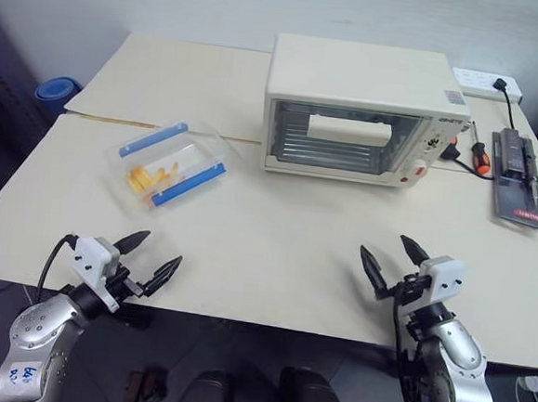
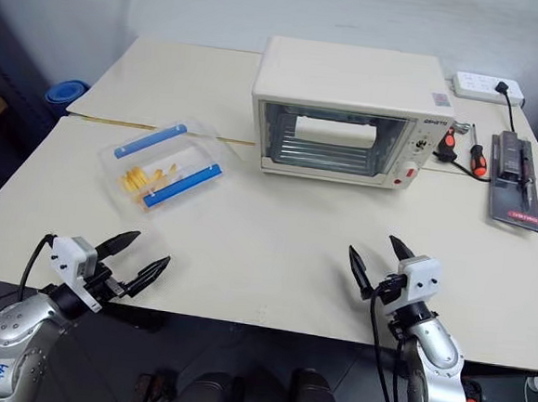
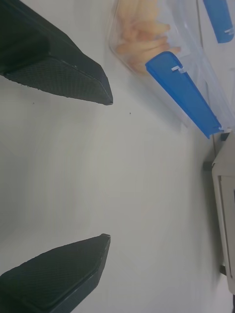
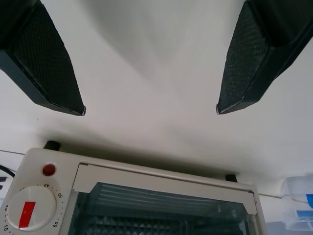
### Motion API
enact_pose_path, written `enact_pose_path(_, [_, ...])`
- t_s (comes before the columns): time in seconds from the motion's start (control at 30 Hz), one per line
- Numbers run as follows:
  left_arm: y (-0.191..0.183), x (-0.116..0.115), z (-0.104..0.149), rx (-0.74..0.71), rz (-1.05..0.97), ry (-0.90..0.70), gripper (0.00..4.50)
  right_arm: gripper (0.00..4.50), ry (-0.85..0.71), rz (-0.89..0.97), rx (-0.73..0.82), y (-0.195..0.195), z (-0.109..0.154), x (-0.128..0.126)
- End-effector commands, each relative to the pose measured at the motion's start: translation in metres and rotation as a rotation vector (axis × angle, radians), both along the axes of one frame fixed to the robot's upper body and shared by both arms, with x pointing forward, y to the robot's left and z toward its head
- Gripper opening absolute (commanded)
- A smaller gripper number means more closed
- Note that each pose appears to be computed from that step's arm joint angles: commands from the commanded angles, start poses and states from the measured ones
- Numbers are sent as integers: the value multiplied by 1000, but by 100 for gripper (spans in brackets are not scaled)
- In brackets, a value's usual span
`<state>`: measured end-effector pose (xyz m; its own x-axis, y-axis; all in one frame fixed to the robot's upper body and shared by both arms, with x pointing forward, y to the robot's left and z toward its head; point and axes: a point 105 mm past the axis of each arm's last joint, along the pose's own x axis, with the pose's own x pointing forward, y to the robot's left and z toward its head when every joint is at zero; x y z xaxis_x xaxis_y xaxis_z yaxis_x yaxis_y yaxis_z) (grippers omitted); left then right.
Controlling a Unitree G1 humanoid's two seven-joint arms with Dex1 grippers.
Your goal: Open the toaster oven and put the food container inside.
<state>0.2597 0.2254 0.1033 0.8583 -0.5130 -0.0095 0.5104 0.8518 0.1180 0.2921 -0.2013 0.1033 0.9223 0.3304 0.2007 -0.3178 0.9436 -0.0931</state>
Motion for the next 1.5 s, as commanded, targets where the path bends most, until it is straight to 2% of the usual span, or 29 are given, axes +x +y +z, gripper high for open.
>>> enact_pose_path(0.03, [-3, 16, 35, -37, 8, -108, 450, 448, -79, 120, -95, 13, 22, 4])
enact_pose_path(0.17, [-12, 16, 60, -55, -148, -103, 450, 448, -140, 240, -98, 22, 71, 21])
enact_pose_path(0.27, [-16, 16, 86, -117, -241, -144, 450, 448, -126, 272, -89, 17, 95, 40])
enact_pose_path(0.43, [-22, 25, 108, -130, -289, -184, 450, 448, -85, 373, -90, 19, 115, 60])
enact_pose_path(0.6, [-28, 31, 119, -188, -281, -187, 450, 448, -127, 439, -86, 34, 135, 75])
enact_pose_path(0.77, [-28, 33, 121, -202, -250, -197, 450, 448, -181, 559, -88, 57, 145, 61])
enact_pose_path(0.83, [-29, 36, 122, -210, -245, -198, 450, 448, -181, 630, -127, 63, 138, 48])
enact_pose_path(0.97, [-41, 50, 123, -194, -257, -187, 450, 448, -137, 692, -262, 63, 108, 23])
enact_pose_path(1.0, [-47, 55, 126, -201, -279, -191, 411, 450, -123, 689, -308, 61, 99, 19])
enact_pose_path(1.1, [-64, 75, 134, -206, -298, -207, 333, 450, -100, 672, -394, 54, 79, 12])
enact_pose_path(1.23, [-99, 104, 138, -157, -331, -221, 205, 450, -116, 611, -412, 47, 65, 11])
enact_pose_path(1.3, [-104, 112, 139, -153, -325, -229, 138, 450, -123, 598, -415, 46, 63, 11])
enact_pose_path(1.37, [-118, 127, 136, -118, -324, -220, 77, 450, -126, 576, -425, 43, 57, 10])
enact_pose_path(1.43, [-140, 131, 122, -39, -412, -186, 19, 450, -119, 544, -428, 38, 50, 8])
enact_pose_path(1.5, [-150, 130, 108, 26, -471, -164, 6, 450, -103, 514, -428, 32, 43, 5])
